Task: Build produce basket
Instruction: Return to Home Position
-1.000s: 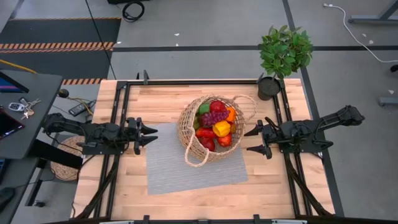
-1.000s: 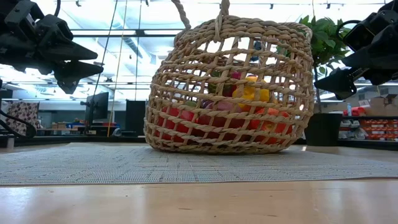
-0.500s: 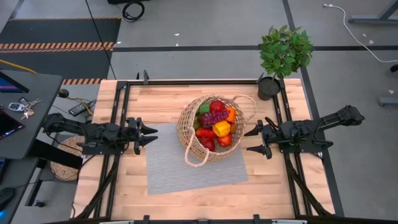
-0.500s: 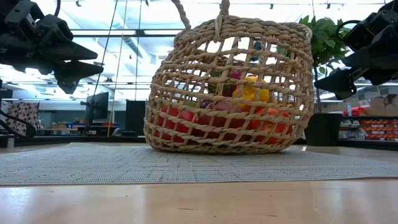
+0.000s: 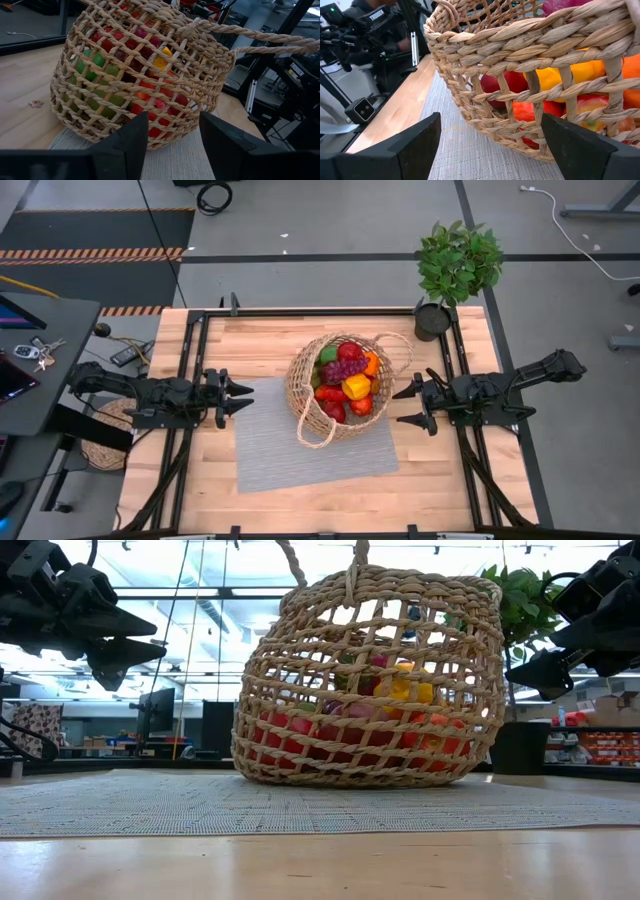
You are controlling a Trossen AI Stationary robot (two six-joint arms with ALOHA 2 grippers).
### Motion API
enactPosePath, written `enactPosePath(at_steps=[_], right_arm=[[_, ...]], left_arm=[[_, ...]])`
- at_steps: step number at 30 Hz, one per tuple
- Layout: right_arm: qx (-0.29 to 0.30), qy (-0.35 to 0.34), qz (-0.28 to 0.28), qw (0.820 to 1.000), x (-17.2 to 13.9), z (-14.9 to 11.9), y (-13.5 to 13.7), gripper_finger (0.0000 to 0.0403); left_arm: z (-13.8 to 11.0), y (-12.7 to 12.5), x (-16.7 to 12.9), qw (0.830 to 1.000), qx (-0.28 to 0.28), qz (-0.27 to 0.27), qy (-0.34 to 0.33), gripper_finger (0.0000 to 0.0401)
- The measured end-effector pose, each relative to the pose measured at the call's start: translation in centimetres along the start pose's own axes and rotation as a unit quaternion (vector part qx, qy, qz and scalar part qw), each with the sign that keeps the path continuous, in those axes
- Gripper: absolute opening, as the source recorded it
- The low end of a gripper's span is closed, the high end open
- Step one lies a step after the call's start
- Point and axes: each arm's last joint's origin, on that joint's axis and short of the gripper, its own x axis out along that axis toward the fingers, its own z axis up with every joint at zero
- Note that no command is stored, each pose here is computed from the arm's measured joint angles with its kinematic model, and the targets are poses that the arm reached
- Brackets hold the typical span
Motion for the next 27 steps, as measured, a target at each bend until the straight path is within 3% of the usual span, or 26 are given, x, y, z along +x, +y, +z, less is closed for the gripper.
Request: enactPosePath(at_steps=[27], right_arm=[[0.0, 0.0, 0.0, 1.0, 0.0, -0.01, 0.0, 0.0348]], left_arm=[[0.0, 0.0, 0.0, 1.0, 0.0, 0.0, 0.0, 0.0183]])
